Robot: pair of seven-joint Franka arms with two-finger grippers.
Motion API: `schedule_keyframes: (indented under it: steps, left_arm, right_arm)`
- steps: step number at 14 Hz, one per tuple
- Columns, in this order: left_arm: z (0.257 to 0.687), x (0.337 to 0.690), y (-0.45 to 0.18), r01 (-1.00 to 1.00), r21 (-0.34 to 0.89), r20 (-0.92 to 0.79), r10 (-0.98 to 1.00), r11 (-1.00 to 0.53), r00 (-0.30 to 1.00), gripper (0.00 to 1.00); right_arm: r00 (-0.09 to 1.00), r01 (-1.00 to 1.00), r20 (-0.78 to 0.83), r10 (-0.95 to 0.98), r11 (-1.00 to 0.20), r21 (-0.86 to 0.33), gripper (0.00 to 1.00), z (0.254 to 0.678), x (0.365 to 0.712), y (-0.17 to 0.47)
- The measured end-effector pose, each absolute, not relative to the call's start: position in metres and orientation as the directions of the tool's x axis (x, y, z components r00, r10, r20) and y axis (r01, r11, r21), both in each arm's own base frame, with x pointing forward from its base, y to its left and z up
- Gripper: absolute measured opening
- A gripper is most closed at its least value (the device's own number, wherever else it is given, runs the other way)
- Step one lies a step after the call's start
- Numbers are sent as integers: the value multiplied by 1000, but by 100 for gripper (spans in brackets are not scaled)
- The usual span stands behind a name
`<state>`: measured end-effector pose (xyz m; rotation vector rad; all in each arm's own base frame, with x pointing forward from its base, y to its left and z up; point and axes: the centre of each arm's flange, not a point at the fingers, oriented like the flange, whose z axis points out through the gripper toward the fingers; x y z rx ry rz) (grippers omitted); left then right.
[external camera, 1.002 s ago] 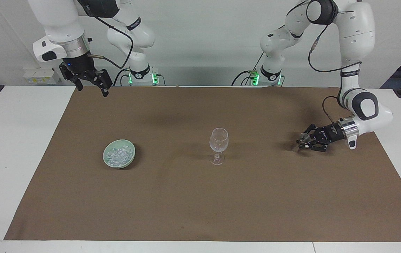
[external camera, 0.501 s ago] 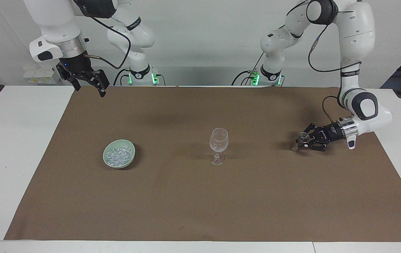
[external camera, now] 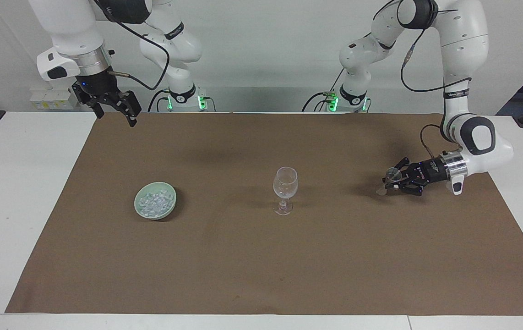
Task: Pour wine and add ice with both arms
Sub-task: 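Close the left gripper around the small silver metal cup, then lift and carry the metal cup with the left gripper toward the clear cup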
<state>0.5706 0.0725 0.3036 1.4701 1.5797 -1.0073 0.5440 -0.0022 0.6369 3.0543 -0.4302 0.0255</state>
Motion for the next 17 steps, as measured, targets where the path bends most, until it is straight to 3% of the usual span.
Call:
schedule_keyframes:
  steps: [5, 17]
  left_arm:
    - [363, 585, -3, 995, -96, -887, 454, -11, -81, 22]
    - [410, 589, -107, 992, -121, -866, 485, 41, -125, 22]
  right_arm:
    - [961, -275, 24, -274, -960, 54, 100, 637, 544, -1]
    - [961, -275, 24, -274, -960, 54, 100, 637, 544, -1]
